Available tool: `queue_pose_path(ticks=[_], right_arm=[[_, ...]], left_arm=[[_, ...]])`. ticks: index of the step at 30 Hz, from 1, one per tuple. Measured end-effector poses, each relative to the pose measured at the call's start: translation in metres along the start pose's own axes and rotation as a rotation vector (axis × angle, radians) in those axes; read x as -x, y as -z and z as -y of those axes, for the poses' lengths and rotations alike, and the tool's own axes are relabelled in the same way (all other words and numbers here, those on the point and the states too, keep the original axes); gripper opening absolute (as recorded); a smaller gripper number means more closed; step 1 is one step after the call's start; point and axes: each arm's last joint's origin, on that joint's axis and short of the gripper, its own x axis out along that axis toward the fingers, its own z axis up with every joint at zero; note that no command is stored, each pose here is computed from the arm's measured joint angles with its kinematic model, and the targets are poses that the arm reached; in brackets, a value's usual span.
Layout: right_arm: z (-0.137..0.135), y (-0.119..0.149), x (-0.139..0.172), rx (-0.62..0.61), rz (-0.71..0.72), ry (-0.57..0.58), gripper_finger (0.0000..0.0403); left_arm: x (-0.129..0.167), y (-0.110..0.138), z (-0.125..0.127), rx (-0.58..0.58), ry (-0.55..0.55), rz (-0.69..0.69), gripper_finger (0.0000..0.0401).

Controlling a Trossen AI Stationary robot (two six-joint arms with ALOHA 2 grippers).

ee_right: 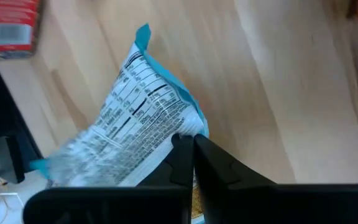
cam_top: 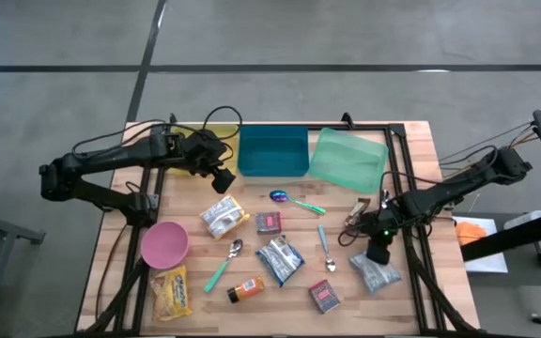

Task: Pick & Place Food Item
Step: Put the light blue noodle pack into the green bin

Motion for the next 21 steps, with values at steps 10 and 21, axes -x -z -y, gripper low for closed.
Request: queue_pose_path(ticks=[10, 21], right_arm=[[-0.027, -0.012, 0.023, 0.092, 0.078, -0.051, 0.0007], [-0.053, -0.023, 0.046, 0.232, 0.177, -0.106, 0.0007]], left_arm=[[0.0, 0.0, 0.0, -0.004, 0.0, 0.0, 0.0344], [0.0, 0.0, 0.0, -0.006, 0.0, 0.0, 0.0344]])
